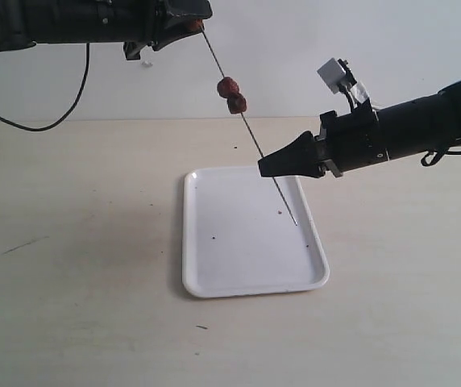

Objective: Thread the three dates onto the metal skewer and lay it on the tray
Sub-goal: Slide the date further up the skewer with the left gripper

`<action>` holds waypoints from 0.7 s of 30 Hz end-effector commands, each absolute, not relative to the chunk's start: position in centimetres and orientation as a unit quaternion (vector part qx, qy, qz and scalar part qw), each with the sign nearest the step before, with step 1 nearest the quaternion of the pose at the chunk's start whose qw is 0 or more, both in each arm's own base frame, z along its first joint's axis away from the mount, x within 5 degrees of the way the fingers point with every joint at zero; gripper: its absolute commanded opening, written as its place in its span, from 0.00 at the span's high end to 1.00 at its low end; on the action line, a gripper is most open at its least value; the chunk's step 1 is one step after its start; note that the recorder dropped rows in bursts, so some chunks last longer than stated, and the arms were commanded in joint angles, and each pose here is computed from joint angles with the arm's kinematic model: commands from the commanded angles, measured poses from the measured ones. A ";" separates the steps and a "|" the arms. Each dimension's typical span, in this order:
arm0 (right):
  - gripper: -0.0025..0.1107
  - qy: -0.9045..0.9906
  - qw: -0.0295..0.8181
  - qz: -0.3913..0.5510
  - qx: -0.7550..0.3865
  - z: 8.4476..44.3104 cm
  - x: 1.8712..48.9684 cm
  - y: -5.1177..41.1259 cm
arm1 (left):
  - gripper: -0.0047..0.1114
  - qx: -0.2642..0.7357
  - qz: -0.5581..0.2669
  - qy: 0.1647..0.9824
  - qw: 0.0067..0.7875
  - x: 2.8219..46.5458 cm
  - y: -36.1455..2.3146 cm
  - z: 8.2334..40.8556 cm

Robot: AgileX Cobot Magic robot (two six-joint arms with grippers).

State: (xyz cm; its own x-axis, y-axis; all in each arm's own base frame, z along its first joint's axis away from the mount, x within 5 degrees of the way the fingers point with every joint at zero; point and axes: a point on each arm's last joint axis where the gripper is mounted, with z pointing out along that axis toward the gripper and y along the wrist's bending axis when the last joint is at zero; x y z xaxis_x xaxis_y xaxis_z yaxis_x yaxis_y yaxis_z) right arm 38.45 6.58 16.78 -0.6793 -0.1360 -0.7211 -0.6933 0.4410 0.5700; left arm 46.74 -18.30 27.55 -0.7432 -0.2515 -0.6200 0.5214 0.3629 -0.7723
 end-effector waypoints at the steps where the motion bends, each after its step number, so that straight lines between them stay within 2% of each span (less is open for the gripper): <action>1: 0.98 0.790 0.304 0.462 -0.266 17.1 38.3 6.7 | 0.77 0.094 -0.566 0.745 0.341 46.4 -18.8 27.7; 21: 0.98 0.794 0.324 0.461 -0.229 17.7 39.3 7.1 | 0.77 0.173 -0.535 0.771 0.298 44.5 -21.8 26.6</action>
State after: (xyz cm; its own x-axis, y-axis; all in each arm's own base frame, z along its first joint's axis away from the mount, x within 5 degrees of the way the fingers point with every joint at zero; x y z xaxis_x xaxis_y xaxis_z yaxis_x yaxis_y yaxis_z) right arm 38.58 7.03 16.74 -0.6974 -0.1354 -0.7038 -0.6742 0.4572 0.5801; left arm 45.50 -20.80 26.79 -0.7507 -0.1333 -0.6471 0.5581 0.3961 -0.7291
